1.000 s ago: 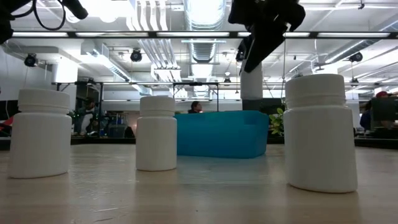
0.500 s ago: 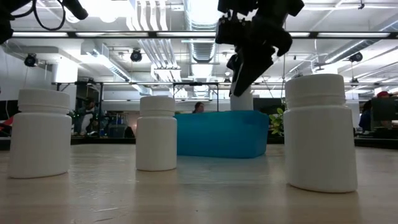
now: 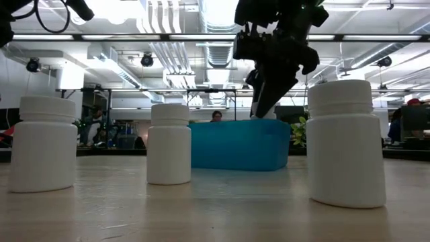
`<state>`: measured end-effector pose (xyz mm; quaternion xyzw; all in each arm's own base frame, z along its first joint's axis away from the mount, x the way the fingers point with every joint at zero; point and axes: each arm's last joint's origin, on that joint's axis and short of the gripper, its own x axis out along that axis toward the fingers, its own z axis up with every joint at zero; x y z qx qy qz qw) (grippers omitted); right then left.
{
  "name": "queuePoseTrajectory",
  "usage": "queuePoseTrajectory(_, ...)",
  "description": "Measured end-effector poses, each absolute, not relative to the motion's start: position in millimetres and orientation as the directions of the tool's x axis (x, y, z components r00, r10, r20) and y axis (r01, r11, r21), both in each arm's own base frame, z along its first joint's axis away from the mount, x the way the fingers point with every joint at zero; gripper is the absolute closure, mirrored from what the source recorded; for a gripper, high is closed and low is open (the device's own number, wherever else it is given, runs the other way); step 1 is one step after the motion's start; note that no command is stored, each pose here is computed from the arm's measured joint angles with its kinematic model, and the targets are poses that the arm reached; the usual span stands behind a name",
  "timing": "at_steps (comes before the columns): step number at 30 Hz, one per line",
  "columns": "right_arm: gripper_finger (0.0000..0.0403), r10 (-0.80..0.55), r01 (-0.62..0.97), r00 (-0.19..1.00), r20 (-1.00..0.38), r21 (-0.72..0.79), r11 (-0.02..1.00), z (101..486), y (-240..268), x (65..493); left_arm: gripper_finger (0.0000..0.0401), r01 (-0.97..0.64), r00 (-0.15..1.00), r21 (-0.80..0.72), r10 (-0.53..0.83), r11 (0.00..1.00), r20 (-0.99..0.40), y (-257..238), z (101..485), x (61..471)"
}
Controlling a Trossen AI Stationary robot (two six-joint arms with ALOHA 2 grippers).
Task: Pick and place pill bottles into a basket
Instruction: Put the white pill bottle into the blue bin
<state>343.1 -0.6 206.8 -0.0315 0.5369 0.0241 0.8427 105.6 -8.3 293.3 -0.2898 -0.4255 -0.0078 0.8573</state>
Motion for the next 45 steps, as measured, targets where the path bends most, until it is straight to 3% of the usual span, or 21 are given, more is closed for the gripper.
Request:
queuePoseTrajectory(20, 0.0257, 0.027, -0.084, 0.394, -0.919, -0.007, 0.996, 192, 0, 336, 0.0289, 0.258, 0.636, -0.488, 0.234, 0.834, 0.735, -8, 293, 105)
queuePoseTrajectory(29, 0.0206, 0.025, -0.083, 0.391, -0.920, -0.008, 0.997, 191, 0, 335, 0.0289, 0.258, 0.636, -0.488, 0.234, 0.834, 0.735, -8, 293, 105)
queuePoseTrajectory(39, 0.0226, 0.026, -0.083, 0.406, -0.914, -0.009, 0.996, 196, 0, 334, 0.0289, 0.258, 0.636, -0.488, 0.234, 0.834, 0.735, -8, 293, 105)
queuePoseTrajectory(45, 0.0234, 0.034, -0.085, 0.478, -0.878, -0.007, 0.996, 222, 0, 334, 0.0289, 0.259, 0.636, -0.489, 0.233, 0.833, 0.735, -8, 293, 105)
